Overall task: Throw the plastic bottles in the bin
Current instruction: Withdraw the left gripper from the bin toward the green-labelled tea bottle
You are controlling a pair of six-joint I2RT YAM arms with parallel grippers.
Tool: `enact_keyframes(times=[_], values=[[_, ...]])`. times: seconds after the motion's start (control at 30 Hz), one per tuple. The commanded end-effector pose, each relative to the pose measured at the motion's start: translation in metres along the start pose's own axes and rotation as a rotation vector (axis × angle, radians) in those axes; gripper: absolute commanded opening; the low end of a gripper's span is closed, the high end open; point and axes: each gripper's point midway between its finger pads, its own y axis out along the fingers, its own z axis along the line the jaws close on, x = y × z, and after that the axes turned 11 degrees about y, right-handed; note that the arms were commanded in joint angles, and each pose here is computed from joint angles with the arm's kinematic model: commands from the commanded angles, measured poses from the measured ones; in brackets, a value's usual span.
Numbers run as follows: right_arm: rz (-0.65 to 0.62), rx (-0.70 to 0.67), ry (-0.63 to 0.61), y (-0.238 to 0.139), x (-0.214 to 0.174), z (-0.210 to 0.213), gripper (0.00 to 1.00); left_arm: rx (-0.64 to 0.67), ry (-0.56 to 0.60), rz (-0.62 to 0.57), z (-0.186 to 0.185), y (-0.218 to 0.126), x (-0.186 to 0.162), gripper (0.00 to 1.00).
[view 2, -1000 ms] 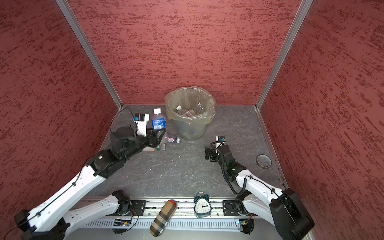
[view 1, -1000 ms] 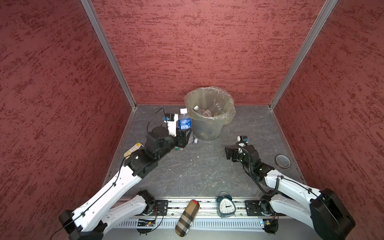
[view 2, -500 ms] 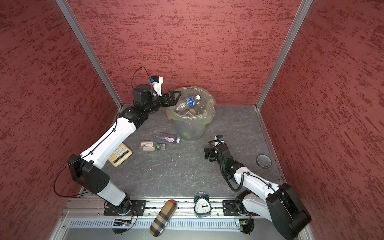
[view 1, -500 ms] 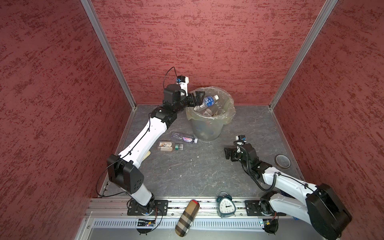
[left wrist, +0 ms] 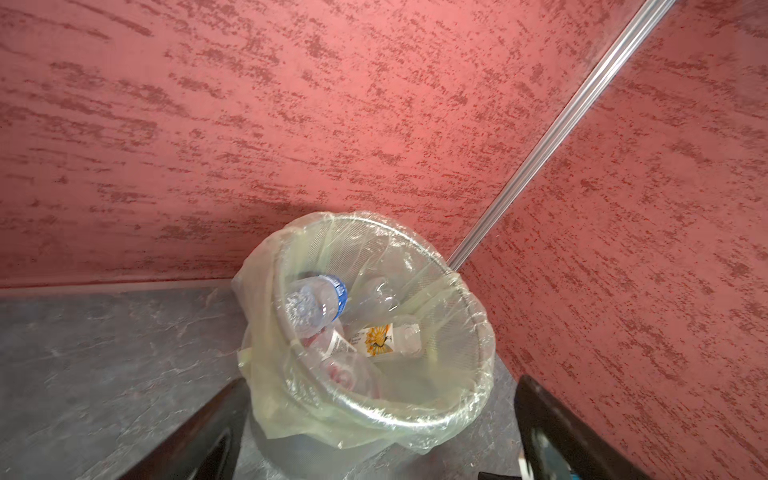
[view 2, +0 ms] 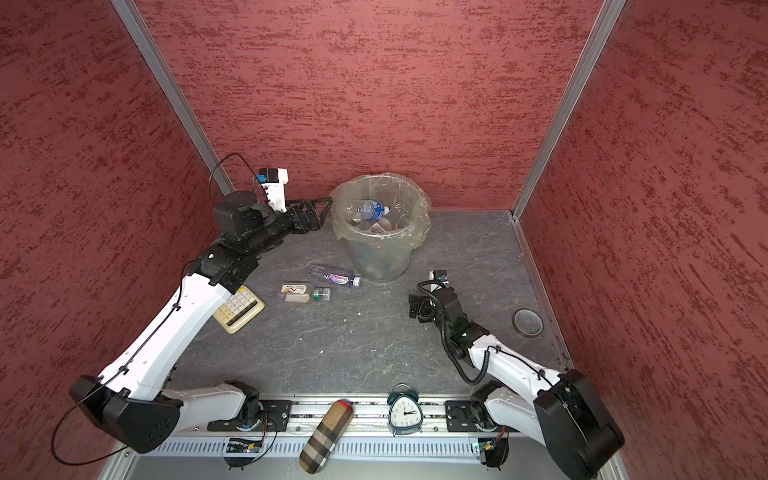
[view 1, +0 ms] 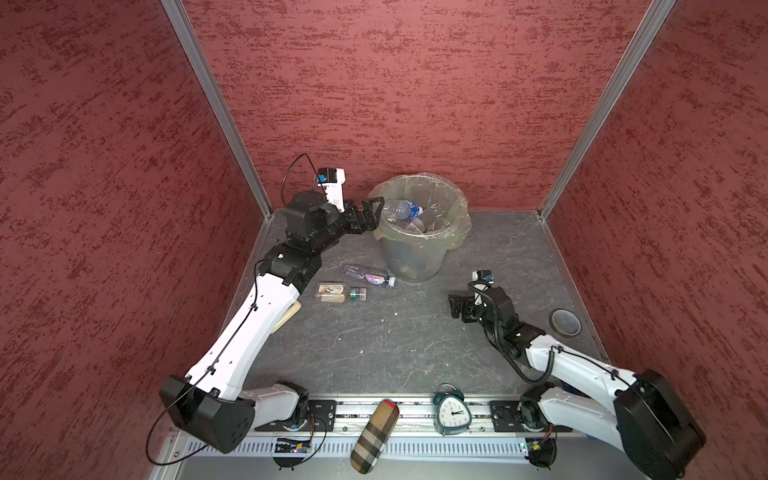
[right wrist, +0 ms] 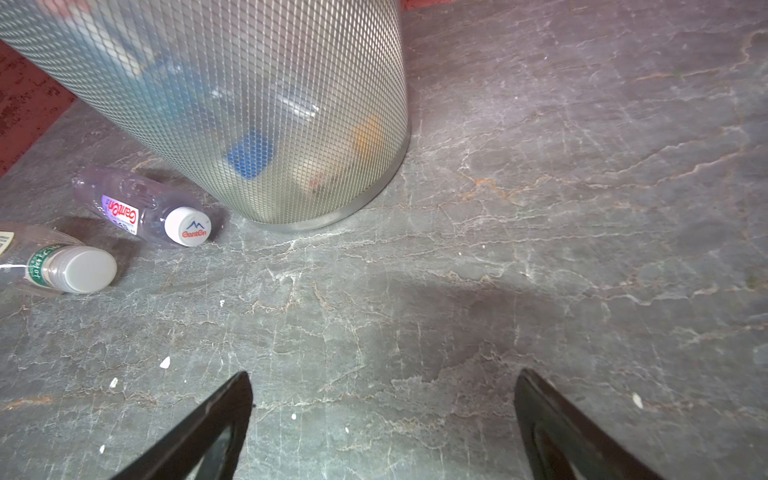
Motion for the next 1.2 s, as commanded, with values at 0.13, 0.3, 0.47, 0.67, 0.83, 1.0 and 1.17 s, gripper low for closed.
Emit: enact_keyframes(times=[0.13,0.3,0.47,0.67,0.83,1.0,1.17], values=[[-0.021,0.041,-0.009,-0.003,0.009,0.01,0.99,0.113,-0.046,0.122,0.038,-0.012,-0.054,1.0],[-0.027,0.039,-0.005,-0.004,0.01,0.009,0.99,0.203,-0.125,0.202,0.074,-0.018,-0.101,1.0],[-0.028,0.041,-0.005,-0.005,0.01,0.01,0.99,0.276,-0.21,0.276,0.107,-0.02,-0.142,1.0],[-0.027,0.04,-0.004,-0.005,0.01,0.009,0.99,0.316,-0.327,0.316,0.137,-0.022,-0.179,1.0],[-0.028,0.037,-0.003,-0.004,0.01,0.009,0.99,0.344,-0.371,0.359,0.153,-0.019,-0.205,0.99],[-0.022,0.038,-0.004,-0.003,0.009,0.009,0.99,0.353,-0.396,0.395,0.166,-0.011,-0.228,0.98],[-0.017,0.04,-0.005,-0.001,0.008,0.01,0.99,0.348,-0.403,0.379,0.175,0.001,-0.234,0.98]])
